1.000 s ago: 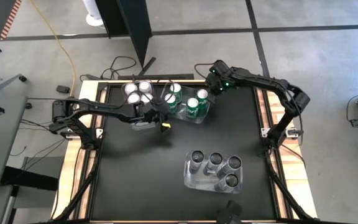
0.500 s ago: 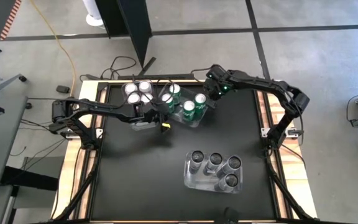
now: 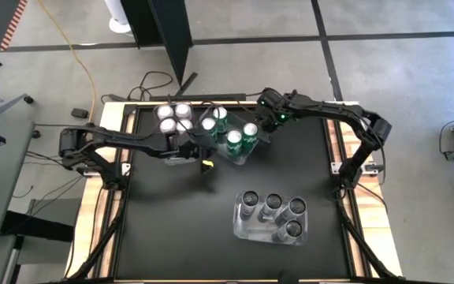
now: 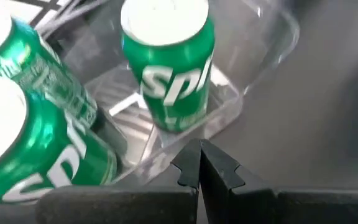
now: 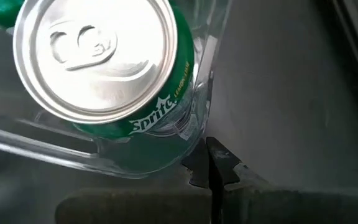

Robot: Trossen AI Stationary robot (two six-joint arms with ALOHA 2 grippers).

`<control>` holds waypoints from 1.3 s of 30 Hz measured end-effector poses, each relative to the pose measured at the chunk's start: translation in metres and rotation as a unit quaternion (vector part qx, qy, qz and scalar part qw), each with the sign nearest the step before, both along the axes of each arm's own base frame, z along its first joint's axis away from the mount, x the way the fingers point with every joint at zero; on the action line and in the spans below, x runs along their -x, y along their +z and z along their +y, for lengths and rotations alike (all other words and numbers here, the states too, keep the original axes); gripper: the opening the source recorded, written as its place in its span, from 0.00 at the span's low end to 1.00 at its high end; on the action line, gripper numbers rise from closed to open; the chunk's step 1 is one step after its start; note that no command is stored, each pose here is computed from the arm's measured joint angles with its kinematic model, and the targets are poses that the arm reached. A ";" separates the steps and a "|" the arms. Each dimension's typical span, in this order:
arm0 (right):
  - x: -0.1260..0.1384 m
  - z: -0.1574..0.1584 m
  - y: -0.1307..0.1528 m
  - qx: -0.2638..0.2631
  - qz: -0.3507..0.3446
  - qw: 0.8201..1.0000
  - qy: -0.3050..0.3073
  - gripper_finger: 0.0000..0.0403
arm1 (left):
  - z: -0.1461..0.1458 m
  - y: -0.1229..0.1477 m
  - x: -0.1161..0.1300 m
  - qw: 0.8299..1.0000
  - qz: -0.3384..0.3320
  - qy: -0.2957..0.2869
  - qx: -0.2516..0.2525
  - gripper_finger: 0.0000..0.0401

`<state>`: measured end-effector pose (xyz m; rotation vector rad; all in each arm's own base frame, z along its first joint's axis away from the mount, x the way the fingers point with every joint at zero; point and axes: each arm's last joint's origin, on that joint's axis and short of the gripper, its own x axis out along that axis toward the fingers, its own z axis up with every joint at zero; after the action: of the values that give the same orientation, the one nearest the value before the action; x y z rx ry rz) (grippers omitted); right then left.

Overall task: Sort soda cans
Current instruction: Move the top transparent bin to the right side of the top left transparent bin

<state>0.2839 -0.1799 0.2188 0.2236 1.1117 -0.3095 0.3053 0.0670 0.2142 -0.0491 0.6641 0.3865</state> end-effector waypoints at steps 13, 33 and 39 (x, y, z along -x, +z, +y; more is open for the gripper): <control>-0.015 0.021 0.001 0.003 -0.012 0.999 0.034 0.00 | -0.020 0.042 0.017 0.997 -0.063 -0.037 -0.027 0.00; -0.033 0.048 0.003 0.026 -0.034 0.994 0.100 0.00 | -0.030 0.038 0.016 0.995 -0.044 -0.086 -0.015 0.00; -0.038 0.054 0.004 0.032 -0.044 0.992 0.111 0.00 | -0.041 0.022 0.007 0.993 -0.016 -0.116 -0.012 0.00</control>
<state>0.3217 -0.1261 0.2228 0.0558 1.0261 -0.1351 0.2987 0.0256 0.2365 0.0449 0.6258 0.1697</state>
